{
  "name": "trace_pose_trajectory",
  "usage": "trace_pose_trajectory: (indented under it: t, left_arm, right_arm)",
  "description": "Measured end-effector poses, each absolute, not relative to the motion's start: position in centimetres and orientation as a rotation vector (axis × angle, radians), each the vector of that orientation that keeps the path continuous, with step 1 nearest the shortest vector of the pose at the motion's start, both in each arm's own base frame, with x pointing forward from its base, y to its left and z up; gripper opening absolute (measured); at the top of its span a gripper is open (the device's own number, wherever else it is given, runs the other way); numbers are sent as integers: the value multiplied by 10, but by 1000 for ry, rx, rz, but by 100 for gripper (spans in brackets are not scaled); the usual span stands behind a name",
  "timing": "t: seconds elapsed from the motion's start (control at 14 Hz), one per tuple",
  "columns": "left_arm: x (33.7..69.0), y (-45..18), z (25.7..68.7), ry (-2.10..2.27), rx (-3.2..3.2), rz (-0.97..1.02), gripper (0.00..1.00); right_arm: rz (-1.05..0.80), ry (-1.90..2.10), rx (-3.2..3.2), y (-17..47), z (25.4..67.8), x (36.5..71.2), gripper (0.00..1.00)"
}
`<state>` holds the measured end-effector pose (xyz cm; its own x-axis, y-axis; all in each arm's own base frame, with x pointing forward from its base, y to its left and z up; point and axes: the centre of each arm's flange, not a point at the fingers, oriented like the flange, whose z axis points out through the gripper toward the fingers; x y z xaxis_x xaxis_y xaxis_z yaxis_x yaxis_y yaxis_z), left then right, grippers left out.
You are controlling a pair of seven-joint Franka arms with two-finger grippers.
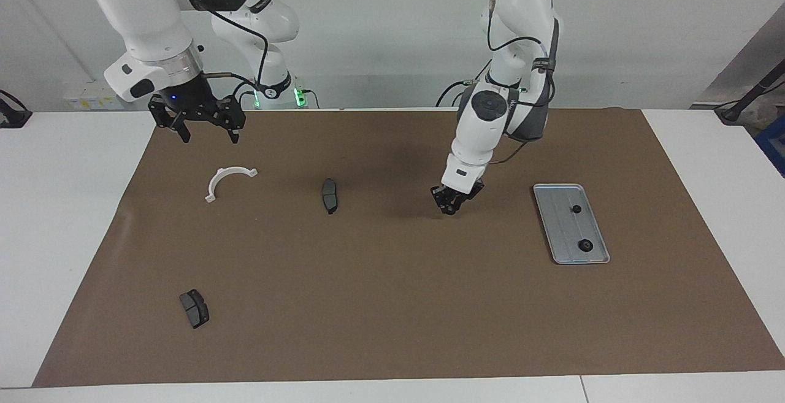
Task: Place bearing gear from tray to pile
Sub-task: 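Carry the gear to the table middle and release it with the left gripper, then reach the right gripper to the gear in the middle and grasp it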
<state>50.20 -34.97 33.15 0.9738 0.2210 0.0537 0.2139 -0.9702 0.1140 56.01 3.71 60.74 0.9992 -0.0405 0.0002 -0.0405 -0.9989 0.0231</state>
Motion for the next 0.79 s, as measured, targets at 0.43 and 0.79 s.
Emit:
trace_pose_trajectory:
  t: [0.43,0.79]
  left_arm:
    - [572,-262,368,486,3069,212,100]
    - [626,-80,372,338,3155,208,98]
  right_arm:
    - [4,-70,3118,35,605,561,100]
    - [83,-13,3128,85,589,568,100]
